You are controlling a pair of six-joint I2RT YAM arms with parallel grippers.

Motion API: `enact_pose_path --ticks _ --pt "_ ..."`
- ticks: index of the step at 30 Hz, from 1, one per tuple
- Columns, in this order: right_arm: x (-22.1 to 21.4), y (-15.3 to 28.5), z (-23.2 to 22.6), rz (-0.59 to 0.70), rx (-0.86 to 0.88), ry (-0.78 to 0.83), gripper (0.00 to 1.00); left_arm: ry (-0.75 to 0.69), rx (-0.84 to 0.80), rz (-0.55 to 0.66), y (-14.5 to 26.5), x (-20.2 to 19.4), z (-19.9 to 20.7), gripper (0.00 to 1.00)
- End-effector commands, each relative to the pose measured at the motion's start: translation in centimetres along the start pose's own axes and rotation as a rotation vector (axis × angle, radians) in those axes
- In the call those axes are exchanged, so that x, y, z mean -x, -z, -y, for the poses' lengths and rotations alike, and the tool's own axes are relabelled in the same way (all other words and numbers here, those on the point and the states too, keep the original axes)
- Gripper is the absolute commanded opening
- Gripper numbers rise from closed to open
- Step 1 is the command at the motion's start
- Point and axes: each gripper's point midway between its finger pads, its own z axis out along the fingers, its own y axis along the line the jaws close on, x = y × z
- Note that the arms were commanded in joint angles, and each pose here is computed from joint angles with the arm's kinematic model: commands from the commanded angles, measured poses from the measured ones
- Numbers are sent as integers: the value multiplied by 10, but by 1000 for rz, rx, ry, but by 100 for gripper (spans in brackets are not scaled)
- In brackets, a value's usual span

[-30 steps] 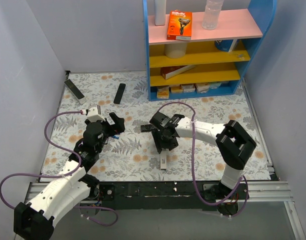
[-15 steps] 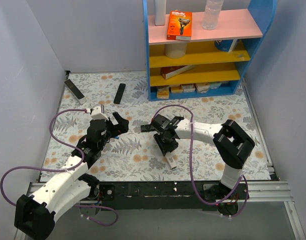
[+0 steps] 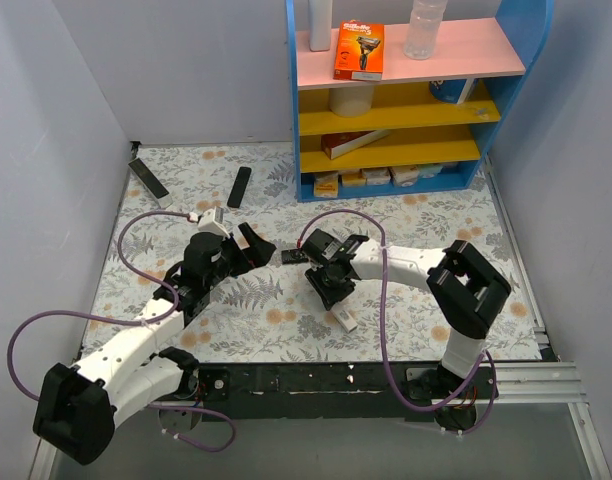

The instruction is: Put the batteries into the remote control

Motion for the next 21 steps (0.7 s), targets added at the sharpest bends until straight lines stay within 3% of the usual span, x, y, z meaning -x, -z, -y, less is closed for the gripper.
enact_pose_path --ticks 1,4,9,15,18,21 --pt "17 9 3 93 -17 38 13 2 -98 -24 -2 8 29 98" --pt "25 17 9 106 -43 -25 10 -11 -143 -15 -4 13 39 98" --pt "33 24 39 92 -97 -295 6 -40 -197 -16 -7 12 47 98" --pt "20 12 69 56 -90 -519 18 -74 -225 -27 -9 10 51 98" --pt "15 7 71 29 -83 -539 25 -89 -224 -22 -9 11 51 98" --pt "13 10 70 28 -71 -521 44 -98 -221 -23 -10 12 51 98"
